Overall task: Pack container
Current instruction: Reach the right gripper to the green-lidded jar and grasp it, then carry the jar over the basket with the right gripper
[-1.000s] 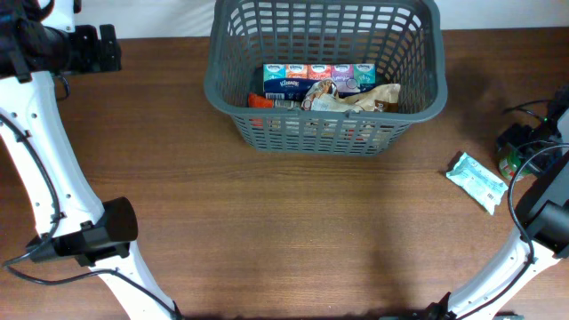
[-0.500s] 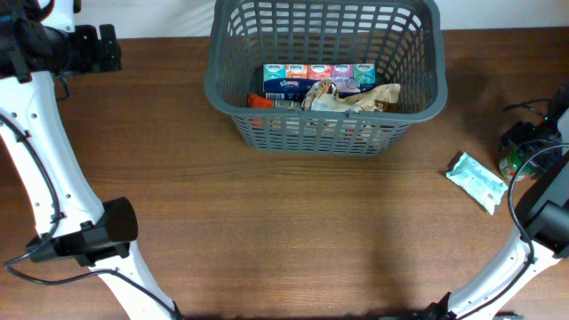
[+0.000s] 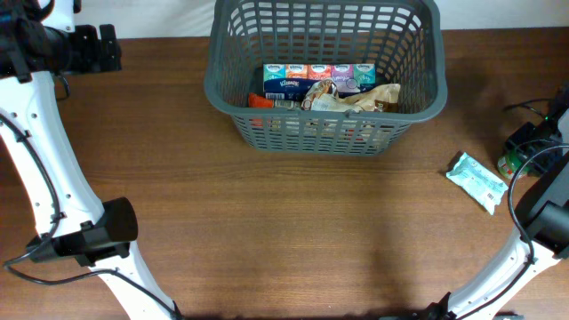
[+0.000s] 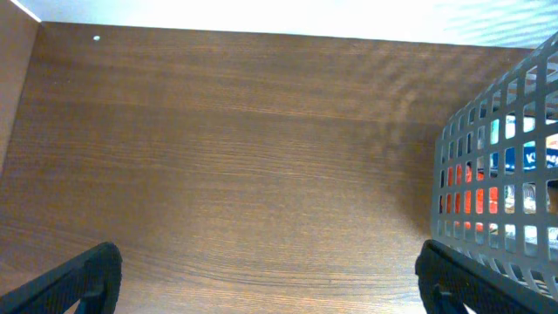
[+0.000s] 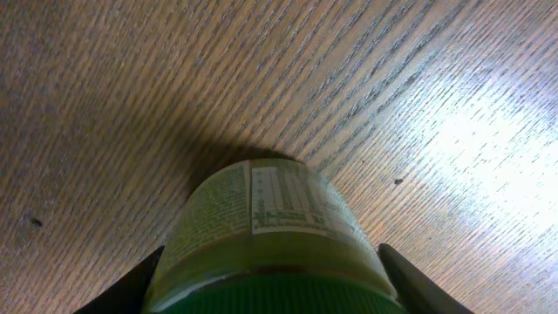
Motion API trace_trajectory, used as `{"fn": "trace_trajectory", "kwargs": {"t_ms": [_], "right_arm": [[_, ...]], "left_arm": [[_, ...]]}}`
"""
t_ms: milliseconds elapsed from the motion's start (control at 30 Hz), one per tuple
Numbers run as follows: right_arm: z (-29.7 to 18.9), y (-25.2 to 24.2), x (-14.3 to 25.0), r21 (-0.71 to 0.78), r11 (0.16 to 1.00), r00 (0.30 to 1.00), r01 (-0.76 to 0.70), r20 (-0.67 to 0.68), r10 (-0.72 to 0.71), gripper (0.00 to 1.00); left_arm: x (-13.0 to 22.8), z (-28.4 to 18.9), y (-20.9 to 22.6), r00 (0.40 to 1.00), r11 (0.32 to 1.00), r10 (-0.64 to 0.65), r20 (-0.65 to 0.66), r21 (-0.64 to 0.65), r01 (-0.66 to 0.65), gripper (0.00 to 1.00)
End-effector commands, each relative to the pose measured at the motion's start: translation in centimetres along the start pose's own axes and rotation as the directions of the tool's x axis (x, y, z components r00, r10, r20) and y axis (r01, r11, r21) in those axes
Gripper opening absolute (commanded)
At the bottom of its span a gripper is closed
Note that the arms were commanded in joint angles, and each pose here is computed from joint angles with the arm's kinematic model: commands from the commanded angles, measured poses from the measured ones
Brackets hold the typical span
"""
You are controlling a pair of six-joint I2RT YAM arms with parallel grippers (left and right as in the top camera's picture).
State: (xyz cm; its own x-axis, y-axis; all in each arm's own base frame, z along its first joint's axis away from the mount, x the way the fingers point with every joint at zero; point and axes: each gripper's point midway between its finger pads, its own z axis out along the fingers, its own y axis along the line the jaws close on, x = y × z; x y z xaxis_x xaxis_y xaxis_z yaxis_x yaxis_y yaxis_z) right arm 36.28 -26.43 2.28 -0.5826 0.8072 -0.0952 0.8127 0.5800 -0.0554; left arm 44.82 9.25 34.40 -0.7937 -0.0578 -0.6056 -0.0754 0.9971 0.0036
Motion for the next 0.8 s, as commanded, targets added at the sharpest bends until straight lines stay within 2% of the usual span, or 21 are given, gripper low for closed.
{"fn": "trace_trajectory", "kwargs": {"t_ms": [0,100,167,367,500,567,633,700,767], "right_arm": [[0.3,0.2,0.3,-0.028,1.0,1.0,-0.008,-0.022,0.007,0.49],[-0.7,1.1,-0.1,-0.08,0.997,1.0,-0.009,-0.017,0.008,0.19],[-2.1,1.8,-0.5,-0.123,0.992,1.0,-0.01,-0.003,0.009,0.05],[-11.7,4.4,-2.5,-0.273,0.961,0.989,0.039,0.151,0.003,0.04],[-21.6,7.7,-1.6,-0.387,0.899,0.943,0.207,0.323,-0.078,0.04],[-27.1,9.5,0.1,-0.405,0.852,0.889,0.331,0.436,-0.138,0.04],[-32.3,11.6,2.8,-0.383,0.783,0.796,0.491,0.563,-0.223,0.04],[-36.6,13.7,6.0,-0.319,0.689,0.666,0.651,0.676,-0.316,0.04],[-40.1,16.0,10.1,-0.23,0.562,0.503,0.795,0.768,-0.396,0.04]], "left_arm": [[0.2,0.5,0.3,1.0,1.0,-0.015,-0.012,-0.002,0.015,0.99],[0.2,0.5,0.3,1.0,1.0,-0.015,-0.012,-0.002,0.015,0.99],[0.2,0.5,0.3,1.0,1.0,-0.015,-0.012,-0.002,0.015,0.99],[0.2,0.5,0.3,1.0,1.0,-0.015,-0.012,-0.002,0.015,0.99],[0.2,0.5,0.3,1.0,1.0,-0.015,-0.011,-0.002,0.015,0.99],[0.2,0.5,0.3,1.0,1.0,-0.015,-0.011,-0.002,0.015,0.99],[0.2,0.5,0.3,1.0,1.0,-0.014,-0.011,-0.002,0.014,0.99],[0.2,0.5,0.3,1.0,1.0,-0.015,-0.011,-0.002,0.015,0.99],[0.2,0.5,0.3,1.0,1.0,-0.015,-0.011,-0.002,0.015,0.99]]}}
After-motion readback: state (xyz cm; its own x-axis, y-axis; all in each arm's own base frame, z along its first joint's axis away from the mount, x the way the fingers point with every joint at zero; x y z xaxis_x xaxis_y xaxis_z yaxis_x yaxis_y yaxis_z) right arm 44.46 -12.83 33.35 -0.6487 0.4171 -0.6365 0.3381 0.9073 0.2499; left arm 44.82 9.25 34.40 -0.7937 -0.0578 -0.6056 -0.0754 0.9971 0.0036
